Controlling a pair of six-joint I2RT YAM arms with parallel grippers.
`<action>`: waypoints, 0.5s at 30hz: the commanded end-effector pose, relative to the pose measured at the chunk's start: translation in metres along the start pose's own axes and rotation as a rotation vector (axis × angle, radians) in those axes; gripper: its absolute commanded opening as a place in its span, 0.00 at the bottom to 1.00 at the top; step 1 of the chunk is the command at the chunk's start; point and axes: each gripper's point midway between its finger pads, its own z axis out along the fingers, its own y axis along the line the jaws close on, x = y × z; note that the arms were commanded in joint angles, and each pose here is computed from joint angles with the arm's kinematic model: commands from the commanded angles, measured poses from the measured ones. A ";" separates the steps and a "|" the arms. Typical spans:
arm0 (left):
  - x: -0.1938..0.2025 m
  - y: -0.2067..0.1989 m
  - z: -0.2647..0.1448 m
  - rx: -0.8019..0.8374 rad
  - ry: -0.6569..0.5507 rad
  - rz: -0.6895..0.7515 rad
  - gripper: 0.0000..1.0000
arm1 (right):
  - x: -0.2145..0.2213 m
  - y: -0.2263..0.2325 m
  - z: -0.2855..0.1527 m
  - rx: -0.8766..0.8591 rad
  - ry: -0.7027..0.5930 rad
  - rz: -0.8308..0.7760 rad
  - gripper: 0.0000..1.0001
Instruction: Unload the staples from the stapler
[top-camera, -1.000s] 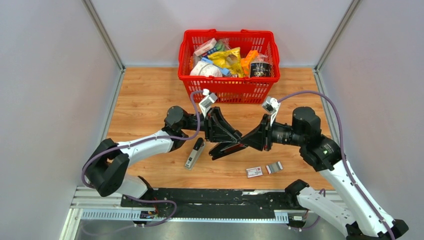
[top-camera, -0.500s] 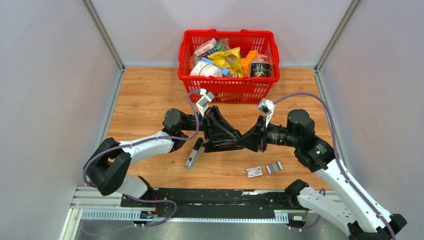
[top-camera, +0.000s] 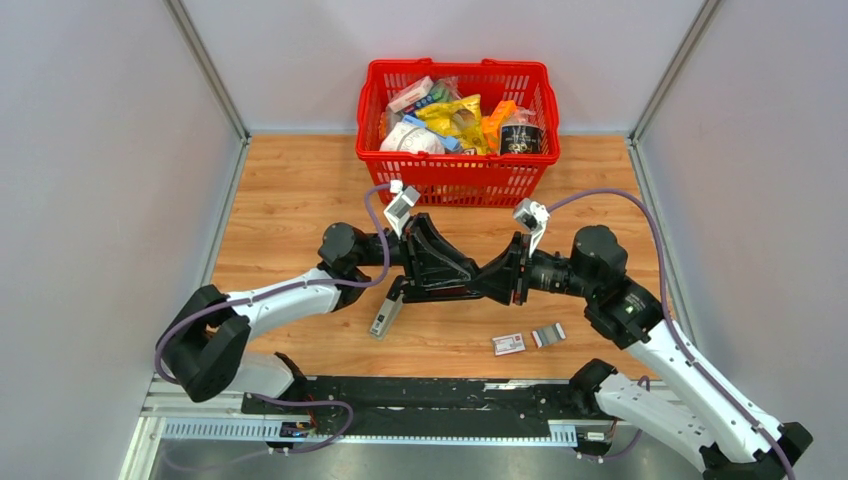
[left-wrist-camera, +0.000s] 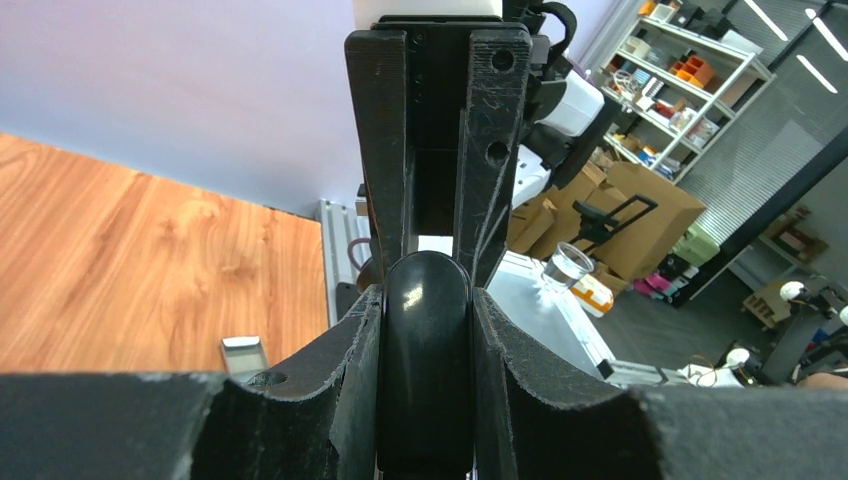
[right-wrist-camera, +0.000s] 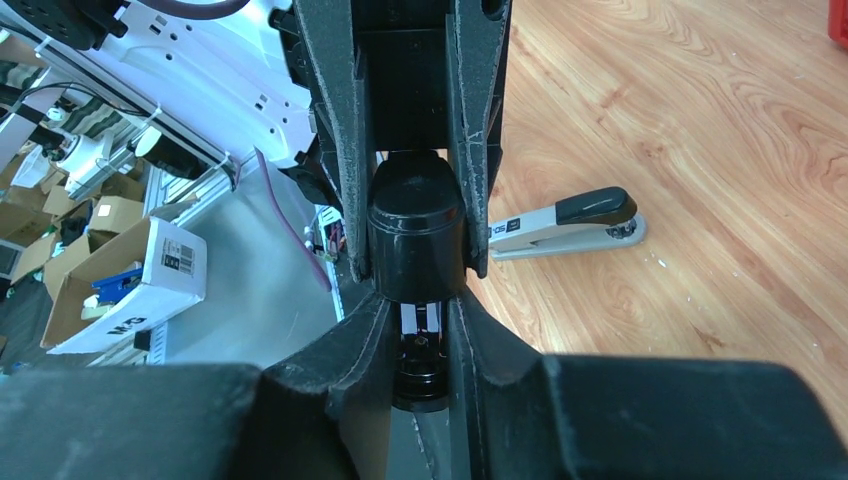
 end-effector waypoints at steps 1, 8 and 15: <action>-0.078 -0.038 0.006 0.031 -0.281 0.250 0.00 | 0.041 0.001 0.005 -0.041 0.107 0.111 0.24; -0.092 -0.042 0.005 0.021 -0.331 0.276 0.00 | 0.053 0.007 0.006 -0.077 0.117 0.125 0.23; -0.104 -0.049 0.005 0.012 -0.357 0.313 0.00 | 0.069 0.008 0.005 -0.092 0.121 0.151 0.23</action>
